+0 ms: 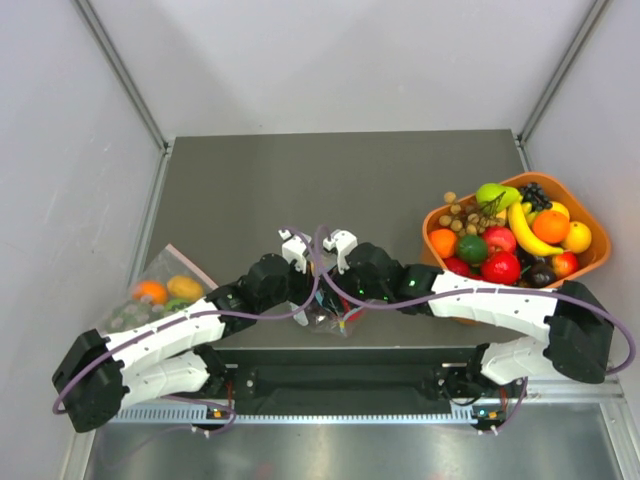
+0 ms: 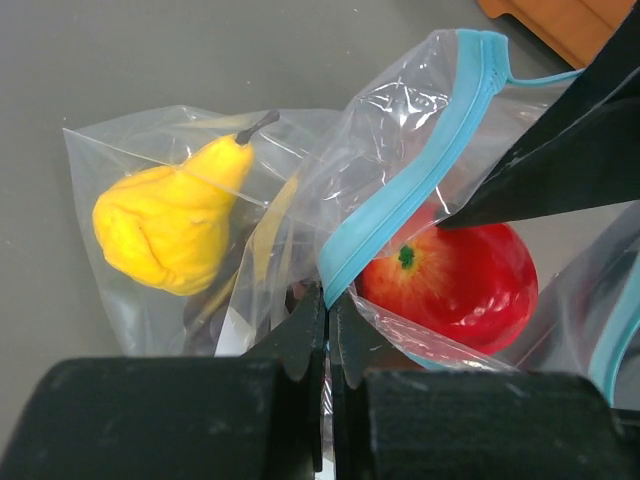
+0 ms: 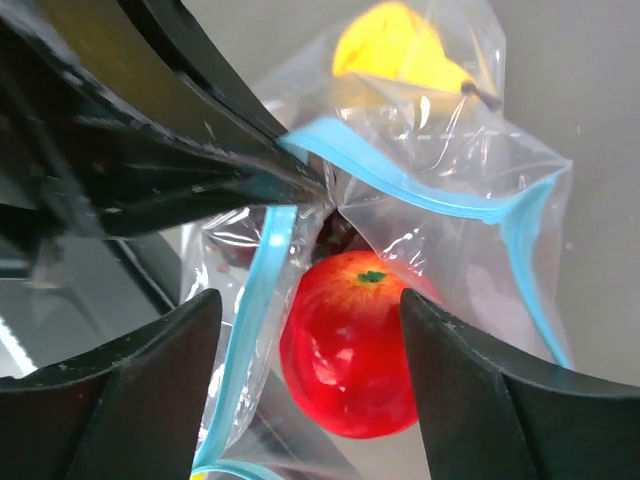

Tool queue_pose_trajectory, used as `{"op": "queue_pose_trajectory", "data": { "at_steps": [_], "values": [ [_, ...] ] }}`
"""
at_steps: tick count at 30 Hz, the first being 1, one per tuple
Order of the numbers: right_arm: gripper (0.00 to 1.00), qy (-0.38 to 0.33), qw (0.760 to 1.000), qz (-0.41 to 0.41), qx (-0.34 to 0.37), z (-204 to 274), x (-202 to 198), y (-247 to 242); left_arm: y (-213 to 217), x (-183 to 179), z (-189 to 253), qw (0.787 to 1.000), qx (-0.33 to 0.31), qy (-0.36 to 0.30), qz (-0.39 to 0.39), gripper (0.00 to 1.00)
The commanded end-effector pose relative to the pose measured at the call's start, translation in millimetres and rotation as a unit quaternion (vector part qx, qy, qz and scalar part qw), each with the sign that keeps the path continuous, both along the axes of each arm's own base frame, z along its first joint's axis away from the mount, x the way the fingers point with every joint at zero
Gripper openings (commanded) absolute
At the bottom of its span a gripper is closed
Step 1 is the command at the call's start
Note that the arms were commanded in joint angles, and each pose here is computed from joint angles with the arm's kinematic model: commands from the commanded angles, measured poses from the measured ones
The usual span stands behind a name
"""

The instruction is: Open the zip-top bag and remove the fake food

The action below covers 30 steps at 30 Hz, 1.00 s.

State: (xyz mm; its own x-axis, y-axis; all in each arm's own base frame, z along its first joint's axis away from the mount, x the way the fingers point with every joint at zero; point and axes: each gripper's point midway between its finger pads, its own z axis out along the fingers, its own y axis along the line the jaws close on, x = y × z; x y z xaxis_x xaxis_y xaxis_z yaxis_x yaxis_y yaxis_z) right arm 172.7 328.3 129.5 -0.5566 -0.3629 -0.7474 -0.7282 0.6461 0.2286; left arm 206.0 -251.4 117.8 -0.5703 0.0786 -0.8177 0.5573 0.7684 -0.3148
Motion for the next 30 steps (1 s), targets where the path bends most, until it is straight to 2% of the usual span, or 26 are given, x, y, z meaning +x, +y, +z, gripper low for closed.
{"op": "queue_pose_trajectory", "data": {
  "at_steps": [1, 8, 11, 30],
  "values": [
    [0.72, -0.025, 0.999, -0.025, -0.015, 7.1, 6.8, 2.0, -5.1, 4.0, 17.2, 0.999, -0.030, -0.025, -0.003, 0.00],
    [0.74, -0.027, 0.995, -0.088, -0.045, -11.4, 14.7, -22.2, -2.8, 1.7, 15.7, 0.999, -0.030, -0.026, -0.004, 0.00],
    [0.75, -0.035, 0.993, -0.106, -0.033, -4.8, 17.4, -27.3, -1.3, 0.5, 13.3, 0.999, -0.027, -0.024, -0.004, 0.00],
    [0.74, 0.009, 0.989, -0.120, -0.086, -61.6, 8.6, -41.3, 0.4, -5.0, 8.4, 0.999, -0.028, -0.019, -0.012, 0.00]
  ]
}}
